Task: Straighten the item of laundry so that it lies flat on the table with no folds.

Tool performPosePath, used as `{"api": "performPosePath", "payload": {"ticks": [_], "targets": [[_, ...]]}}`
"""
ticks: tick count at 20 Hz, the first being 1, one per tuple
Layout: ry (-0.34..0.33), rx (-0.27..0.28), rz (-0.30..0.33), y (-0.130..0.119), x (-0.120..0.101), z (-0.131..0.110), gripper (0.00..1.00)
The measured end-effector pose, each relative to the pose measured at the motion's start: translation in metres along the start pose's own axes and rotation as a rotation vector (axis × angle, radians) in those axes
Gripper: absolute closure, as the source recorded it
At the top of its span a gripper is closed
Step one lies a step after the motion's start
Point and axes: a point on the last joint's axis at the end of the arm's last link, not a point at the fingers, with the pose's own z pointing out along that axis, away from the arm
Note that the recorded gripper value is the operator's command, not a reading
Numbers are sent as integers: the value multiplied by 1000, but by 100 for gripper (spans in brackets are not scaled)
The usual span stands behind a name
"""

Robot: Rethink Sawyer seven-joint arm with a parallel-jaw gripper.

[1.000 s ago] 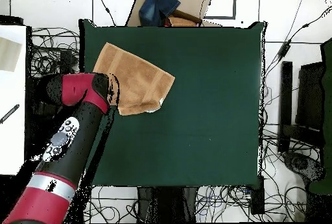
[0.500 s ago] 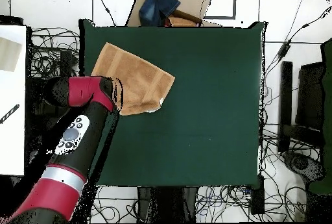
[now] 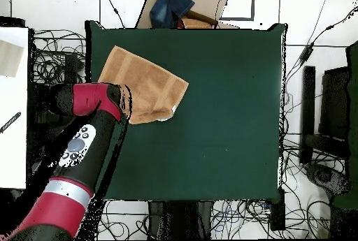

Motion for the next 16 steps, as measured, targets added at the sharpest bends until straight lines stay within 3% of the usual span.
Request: {"api": "performPosePath", "payload": {"ticks": [16], "targets": [[22,18,77,-9,-40,-34,0]]}}
